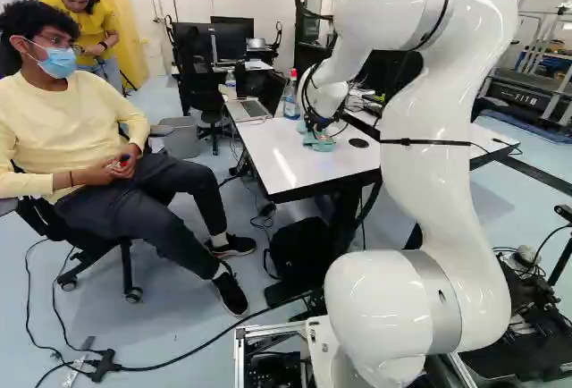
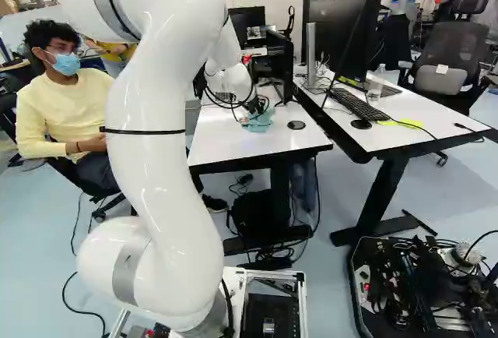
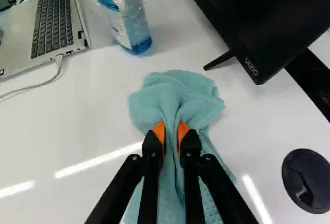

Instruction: Clean the table with the green towel

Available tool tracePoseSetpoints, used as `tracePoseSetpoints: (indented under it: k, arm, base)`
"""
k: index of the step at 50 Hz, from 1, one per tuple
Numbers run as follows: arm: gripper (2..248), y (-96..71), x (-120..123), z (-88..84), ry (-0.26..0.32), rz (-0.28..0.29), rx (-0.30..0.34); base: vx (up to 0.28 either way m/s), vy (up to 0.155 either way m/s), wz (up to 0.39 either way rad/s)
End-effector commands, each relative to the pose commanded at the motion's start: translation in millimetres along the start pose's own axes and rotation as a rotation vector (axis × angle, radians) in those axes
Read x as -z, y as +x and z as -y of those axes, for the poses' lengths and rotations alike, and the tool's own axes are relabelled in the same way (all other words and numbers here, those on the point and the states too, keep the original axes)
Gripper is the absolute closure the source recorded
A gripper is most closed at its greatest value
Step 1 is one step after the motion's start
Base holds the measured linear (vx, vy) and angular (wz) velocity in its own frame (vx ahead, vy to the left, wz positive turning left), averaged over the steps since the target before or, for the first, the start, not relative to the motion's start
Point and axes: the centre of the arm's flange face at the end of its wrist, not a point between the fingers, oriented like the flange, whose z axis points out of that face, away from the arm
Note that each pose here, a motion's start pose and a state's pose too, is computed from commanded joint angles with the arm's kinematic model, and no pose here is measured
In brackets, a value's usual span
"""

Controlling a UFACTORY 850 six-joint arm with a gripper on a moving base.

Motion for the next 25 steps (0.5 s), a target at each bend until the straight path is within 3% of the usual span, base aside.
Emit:
tracePoseSetpoints:
  k: [25]
  arm:
    - [200, -23.5, 25, 33.2, 0.038, 0.023, 0.042]
  base:
    - [0.000, 0.000, 0.000]
